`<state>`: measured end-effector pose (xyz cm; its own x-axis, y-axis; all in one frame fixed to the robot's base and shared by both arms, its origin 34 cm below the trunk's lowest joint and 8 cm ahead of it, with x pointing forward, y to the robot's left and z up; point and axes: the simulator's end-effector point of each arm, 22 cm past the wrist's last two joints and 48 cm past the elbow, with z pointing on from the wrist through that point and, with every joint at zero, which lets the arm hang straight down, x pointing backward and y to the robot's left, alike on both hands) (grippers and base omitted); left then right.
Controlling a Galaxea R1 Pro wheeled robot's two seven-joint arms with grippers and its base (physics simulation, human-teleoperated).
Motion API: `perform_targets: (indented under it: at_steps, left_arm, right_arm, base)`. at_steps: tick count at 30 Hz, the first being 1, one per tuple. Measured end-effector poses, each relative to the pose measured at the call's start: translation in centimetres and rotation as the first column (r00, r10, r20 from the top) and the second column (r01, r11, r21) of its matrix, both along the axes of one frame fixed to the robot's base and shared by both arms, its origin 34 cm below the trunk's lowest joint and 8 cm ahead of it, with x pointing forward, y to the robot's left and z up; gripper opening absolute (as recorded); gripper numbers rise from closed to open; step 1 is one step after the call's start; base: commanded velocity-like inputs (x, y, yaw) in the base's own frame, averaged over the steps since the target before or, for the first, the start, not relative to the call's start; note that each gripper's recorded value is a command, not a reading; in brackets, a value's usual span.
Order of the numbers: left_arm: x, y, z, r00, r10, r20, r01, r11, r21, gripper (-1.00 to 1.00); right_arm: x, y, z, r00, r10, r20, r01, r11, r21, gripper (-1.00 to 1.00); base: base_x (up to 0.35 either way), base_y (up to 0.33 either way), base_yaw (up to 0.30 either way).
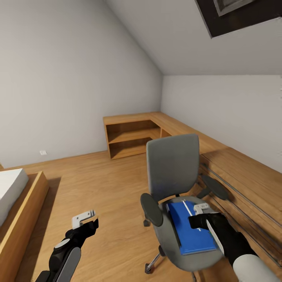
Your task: In the bedroom, organize the workspace by keeping the computer under the desk, ensuring the monitor is on the desk, placing the keyboard on the desk next to the monitor, placing the mouse on the desk next to the keyboard, moving the folder from the swivel chair onto the desk next to the mouse, stacking the notebook on top of the folder with the pen on top of the notebook, and positioning the swivel chair next to the desk.
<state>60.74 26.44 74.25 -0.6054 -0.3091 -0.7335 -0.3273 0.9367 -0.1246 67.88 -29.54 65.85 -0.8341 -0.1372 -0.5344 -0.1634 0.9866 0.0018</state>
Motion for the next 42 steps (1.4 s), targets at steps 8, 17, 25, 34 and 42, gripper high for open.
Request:
perform_targets:
  at_steps: [8,17,25,34,42]
  left_arm:
    - [0.0,0.1,1.3,1.0,0.002,-0.003,-0.002,1.0,0.0,1.0]
    - [-0.3,1.3,1.8,0.999,0.032,-0.023,-0.032,0.999,0.0,1.0]
    - [-0.3,1.9,3.1,0.999,0.044,-0.024,-0.044,0.999,0.003,1.0]
    - [-0.4,2.0,4.5,0.999,0.046,-0.024,-0.046,0.999,0.004,1.0]
    - [-0.4,2.0,5.7,0.999,0.046,-0.024,-0.046,0.999,0.004,1.0]
  right_arm:
    - [1.8,-2.2,6.0,0.994,-0.105,0.039,0.103,0.994,0.04,-1.0]
    - [3.1,-6.4,14.7,0.956,-0.272,0.113,0.257,0.957,0.132,-1.0]
    - [3.2,-6.6,16.1,0.952,-0.283,0.116,0.266,0.953,0.142,-1.0]
    - [3.1,-7.0,17.6,0.949,-0.295,0.116,0.277,0.95,0.147,-1.0]
    - [3.0,-7.5,18.9,0.944,-0.307,0.122,0.288,0.945,0.154,-1.0]
  base:
    - [-0.16,0.0,0.0]
    - [-0.166,0.0,0.0]
    - [-0.341,0.0,0.0]
    - [-0.342,0.0,0.0]
    - [-0.245,0.0,-0.093]
